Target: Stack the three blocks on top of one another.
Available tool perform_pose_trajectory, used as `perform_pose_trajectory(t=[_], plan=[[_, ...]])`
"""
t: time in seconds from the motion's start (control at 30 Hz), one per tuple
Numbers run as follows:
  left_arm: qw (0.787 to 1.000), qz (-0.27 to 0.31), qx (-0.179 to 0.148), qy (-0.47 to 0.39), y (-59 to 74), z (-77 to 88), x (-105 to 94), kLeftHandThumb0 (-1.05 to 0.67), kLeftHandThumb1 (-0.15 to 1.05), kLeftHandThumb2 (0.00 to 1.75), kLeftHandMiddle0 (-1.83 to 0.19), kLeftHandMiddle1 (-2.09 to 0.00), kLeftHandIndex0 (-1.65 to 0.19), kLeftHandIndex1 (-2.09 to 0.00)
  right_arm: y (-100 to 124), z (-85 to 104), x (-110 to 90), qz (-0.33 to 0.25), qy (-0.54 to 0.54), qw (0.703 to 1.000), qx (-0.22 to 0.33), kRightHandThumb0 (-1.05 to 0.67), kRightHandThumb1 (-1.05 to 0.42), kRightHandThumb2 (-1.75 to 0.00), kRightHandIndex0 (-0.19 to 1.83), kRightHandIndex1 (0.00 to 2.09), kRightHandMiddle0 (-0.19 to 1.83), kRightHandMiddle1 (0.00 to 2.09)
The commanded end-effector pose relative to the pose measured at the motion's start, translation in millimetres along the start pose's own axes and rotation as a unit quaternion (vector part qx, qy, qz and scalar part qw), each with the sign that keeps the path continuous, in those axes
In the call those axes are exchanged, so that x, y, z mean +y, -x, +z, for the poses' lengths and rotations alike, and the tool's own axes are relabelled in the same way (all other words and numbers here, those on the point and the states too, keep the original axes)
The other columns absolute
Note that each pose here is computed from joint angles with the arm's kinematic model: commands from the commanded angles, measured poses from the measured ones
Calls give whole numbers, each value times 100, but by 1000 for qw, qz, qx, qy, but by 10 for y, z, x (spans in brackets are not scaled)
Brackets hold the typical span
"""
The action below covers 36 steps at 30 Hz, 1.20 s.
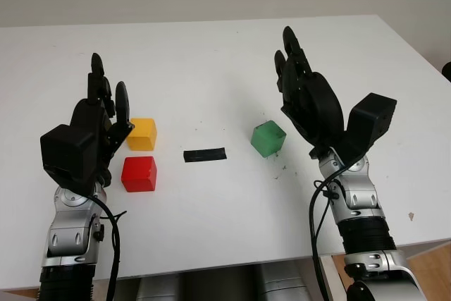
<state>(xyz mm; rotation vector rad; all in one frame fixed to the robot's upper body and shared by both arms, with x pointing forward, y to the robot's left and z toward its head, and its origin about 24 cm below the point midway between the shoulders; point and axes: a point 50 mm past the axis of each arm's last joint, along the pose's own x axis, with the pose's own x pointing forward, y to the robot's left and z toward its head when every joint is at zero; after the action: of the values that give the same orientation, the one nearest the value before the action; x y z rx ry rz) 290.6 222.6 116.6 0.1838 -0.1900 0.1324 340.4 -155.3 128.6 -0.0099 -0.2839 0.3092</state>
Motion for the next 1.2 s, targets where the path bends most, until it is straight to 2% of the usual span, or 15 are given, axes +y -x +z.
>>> perform_pose_trajectory(t=[0.0, 0.27, 0.4, 0.53, 0.67, 0.73, 0.8, 0.9, 1.0, 1.1, 1.17], plan=[[1000, -2, -17, 0, -17, 72, -19, -77, 105, 73, 19, 0, 19, 0, -15, 48, -14, -1, 3, 1000, -8, -84, -105, -69, -19, 0, -19, 0], [1000, -5, -11, 1, -14, 42, 2, -78, 105, 70, 19, 0, 19, 0, -38, 26, 5, 2, 2, 1000, -4, -84, -105, -68, -19, 0, -19, 0], [1000, 8, -22, 5, 33, 89, 38, -74, 105, 64, 19, 0, 19, 0, -56, 8, 23, 4, 2, 1000, -3, -84, -105, -70, -19, 0, -19, 0], [997, 11, -54, -54, 96, 230, 114, -74, 105, 59, 14, -4, 16, -2, -52, 12, 13, 1, 2, 1000, -6, -84, -105, -70, -19, 0, -19, 0], [990, 10, -65, -126, 173, 376, 204, -76, 105, 50, 1, -9, 6, -8, -37, 12, -8, -1, 5, 1000, -4, -83, -105, -70, -19, 0, -19, 0], [981, 2, -74, -178, 234, 501, 269, -75, 105, 46, -7, -11, 0, -10, -28, 17, -25, -1, 8, 1000, -4, -83, -105, -70, -19, 0, -19, 0], [974, -13, -76, -214, 294, 617, 319, -72, 105, 29, -15, -10, -7, -12, -21, 29, -39, -3, 5, 1000, -4, -82, -105, -70, -19, 0, -19, 0], [958, -45, -74, -274, 364, 752, 392, -70, 105, 20, -20, -9, -14, -14, -27, 56, -58, -2, 7, 1000, -6, -81, -105, -69, -19, 0, -19, 0], [933, -96, -50, -344, 439, 876, 464, -69, 104, 10, -27, -8, -27, -16, -47, 97, -82, 1, 16, 1000, -15, -80, -105, -69, -19, 0, -19, 0], [893, -167, 4, -418, 513, 938, 473, -69, 99, 5, -24, -5, -29, -14, -69, 131, -86, 1, 17, 1000, -19, -81, -105, -69, -19, 0, -19, 0], [869, -196, 29, -453, 550, 960, 458, -71, 97, 4, -23, -5, -30, -13, -72, 138, -83, 0, 19, 1000, -17, -81, -105, -68, -19, 0, -19, 0]])
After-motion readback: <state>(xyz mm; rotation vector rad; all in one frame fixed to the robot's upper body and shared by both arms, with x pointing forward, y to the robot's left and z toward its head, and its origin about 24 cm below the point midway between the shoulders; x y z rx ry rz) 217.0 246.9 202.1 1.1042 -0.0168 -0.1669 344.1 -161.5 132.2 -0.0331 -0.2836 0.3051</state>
